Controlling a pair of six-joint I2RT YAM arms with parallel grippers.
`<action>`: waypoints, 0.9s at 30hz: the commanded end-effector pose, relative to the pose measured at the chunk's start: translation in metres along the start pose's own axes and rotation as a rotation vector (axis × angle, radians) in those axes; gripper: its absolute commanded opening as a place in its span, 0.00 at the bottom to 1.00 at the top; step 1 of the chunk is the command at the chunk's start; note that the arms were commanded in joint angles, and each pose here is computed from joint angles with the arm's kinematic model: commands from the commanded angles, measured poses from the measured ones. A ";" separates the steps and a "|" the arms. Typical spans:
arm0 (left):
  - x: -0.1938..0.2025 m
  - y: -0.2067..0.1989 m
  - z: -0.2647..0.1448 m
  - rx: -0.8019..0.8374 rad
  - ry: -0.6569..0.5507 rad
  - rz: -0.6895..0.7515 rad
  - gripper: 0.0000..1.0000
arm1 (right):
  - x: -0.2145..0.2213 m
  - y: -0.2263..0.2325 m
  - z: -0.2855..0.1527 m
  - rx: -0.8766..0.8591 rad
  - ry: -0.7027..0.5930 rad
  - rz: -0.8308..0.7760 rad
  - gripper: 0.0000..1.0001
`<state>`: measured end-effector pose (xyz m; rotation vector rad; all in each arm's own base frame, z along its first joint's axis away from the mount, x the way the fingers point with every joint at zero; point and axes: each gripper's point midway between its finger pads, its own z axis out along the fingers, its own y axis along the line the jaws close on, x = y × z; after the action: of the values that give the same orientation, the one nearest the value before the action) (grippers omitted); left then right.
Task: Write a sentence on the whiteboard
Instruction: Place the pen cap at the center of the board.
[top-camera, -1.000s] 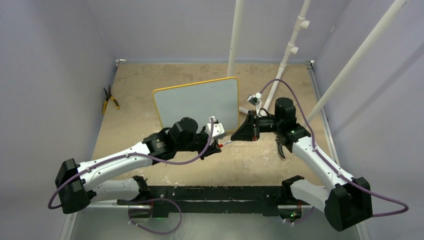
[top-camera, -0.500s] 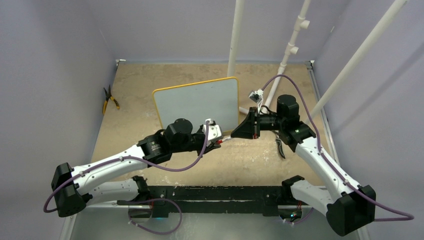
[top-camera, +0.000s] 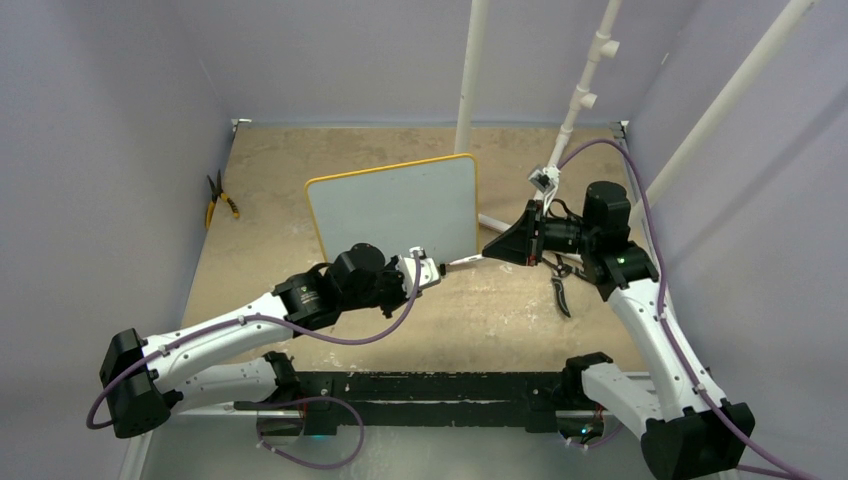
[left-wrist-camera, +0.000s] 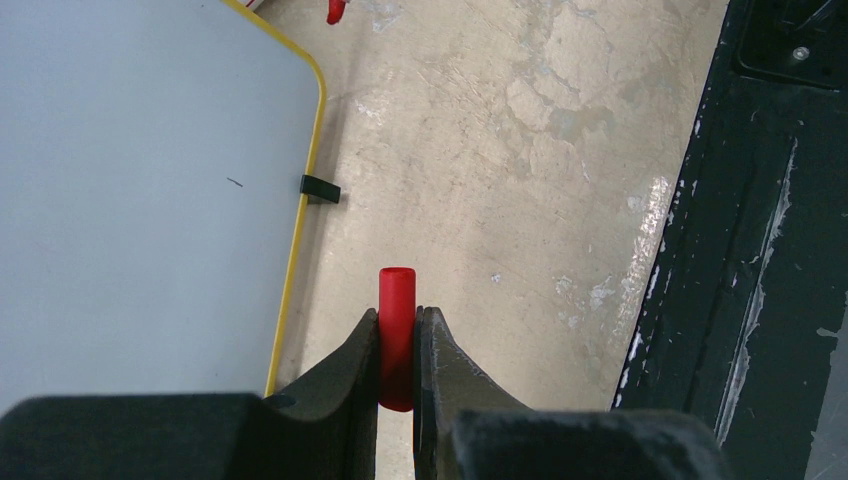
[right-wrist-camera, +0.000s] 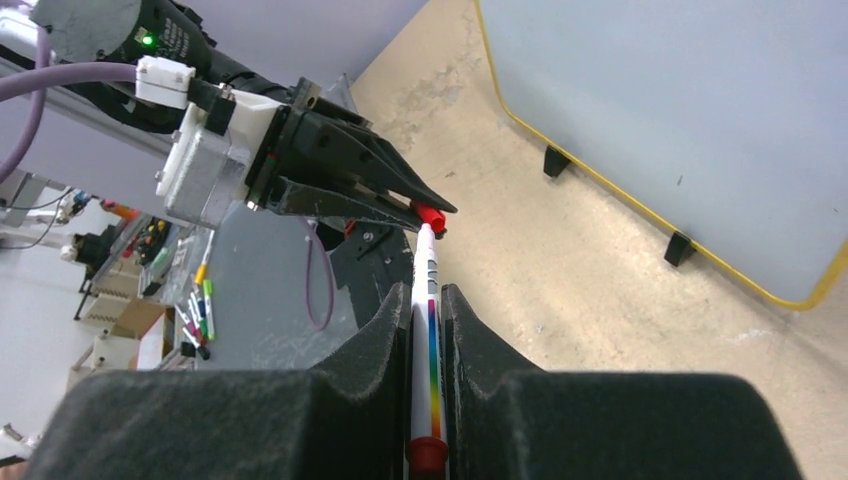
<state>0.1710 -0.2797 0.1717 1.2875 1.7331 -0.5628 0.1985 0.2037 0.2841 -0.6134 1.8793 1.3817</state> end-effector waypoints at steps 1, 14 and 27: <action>-0.008 0.008 -0.003 -0.042 -0.020 -0.015 0.00 | -0.021 0.001 -0.008 0.096 -0.061 -0.087 0.00; -0.033 -0.027 0.072 -0.048 -0.165 -0.426 0.00 | -0.087 -0.015 -0.077 0.566 -0.545 -0.267 0.00; -0.029 -0.056 0.205 -0.078 -0.104 -0.491 0.00 | -0.096 -0.017 -0.123 0.733 -0.786 -0.281 0.00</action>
<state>0.1845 -0.4300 0.0666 0.8758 2.0417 -0.7387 0.2340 0.0952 0.3545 -0.0392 1.4791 0.5901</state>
